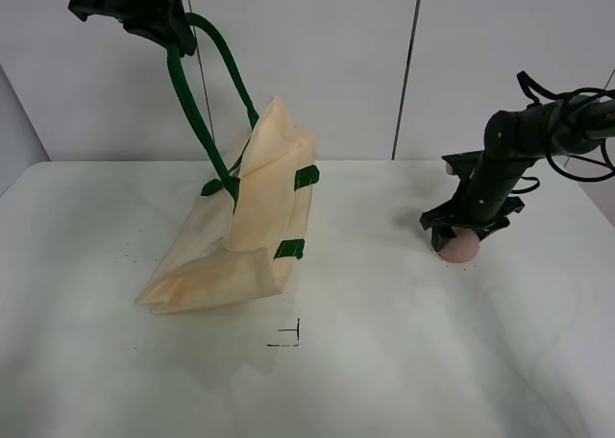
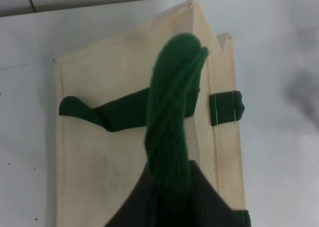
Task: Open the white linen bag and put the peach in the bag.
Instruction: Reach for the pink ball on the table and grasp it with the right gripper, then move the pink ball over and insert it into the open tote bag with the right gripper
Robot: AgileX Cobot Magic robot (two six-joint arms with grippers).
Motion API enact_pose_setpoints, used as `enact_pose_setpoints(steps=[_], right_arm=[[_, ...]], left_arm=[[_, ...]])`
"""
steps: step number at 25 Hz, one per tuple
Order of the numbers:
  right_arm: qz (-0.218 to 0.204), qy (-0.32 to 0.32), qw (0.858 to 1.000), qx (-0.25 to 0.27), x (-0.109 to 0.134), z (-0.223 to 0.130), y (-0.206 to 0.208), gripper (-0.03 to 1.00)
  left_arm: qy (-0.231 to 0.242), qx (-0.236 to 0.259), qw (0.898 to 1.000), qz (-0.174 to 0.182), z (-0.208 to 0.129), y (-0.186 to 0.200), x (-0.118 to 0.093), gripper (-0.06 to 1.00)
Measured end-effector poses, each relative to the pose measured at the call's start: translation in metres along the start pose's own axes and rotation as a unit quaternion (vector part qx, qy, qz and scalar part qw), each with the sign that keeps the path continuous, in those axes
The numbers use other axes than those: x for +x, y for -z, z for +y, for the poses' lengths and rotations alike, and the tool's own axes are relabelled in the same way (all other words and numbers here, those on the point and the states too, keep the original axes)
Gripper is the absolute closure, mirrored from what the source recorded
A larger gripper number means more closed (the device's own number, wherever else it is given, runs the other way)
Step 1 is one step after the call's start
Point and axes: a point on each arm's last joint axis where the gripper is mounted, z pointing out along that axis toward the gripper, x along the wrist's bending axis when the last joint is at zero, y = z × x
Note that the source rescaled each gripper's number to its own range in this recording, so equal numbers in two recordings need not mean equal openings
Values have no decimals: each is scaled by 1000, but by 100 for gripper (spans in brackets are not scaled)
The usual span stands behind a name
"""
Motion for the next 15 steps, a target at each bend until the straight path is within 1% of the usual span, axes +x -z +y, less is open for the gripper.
enact_pose_setpoints(steps=[1,2,3,4,5,6,9,12,13,14,15], right_arm=[[0,0,1000,-1,0,1,0,49],[1,-2,1000,-1,0,1,1,70],[1,-2,1000,-1,0,1,1,70],[3,-4,1000,-2,1,1,1,84],[6,-6,1000,-5,1,3,4,92],[11,-8,1000,-6,2,4,7,96],[42,-14,999,-17,8,14,23,97],[93,-22,993,-66,17,36,60,97],[112,-21,989,-90,20,44,80,97],[142,-25,983,-114,26,53,98,97],[162,-19,977,-136,31,61,116,97]], left_arm=[[0,0,1000,0,0,0,0,94],[0,0,1000,0,0,0,0,94],[0,0,1000,0,0,0,0,94],[0,0,1000,0,0,0,0,94],[0,0,1000,0,0,0,0,94],[0,0,1000,0,0,0,0,94],[0,0,1000,0,0,0,0,94],[0,0,1000,0,0,0,0,94],[0,0,1000,0,0,0,0,94],[0,0,1000,0,0,0,0,94],[0,0,1000,0,0,0,0,94]])
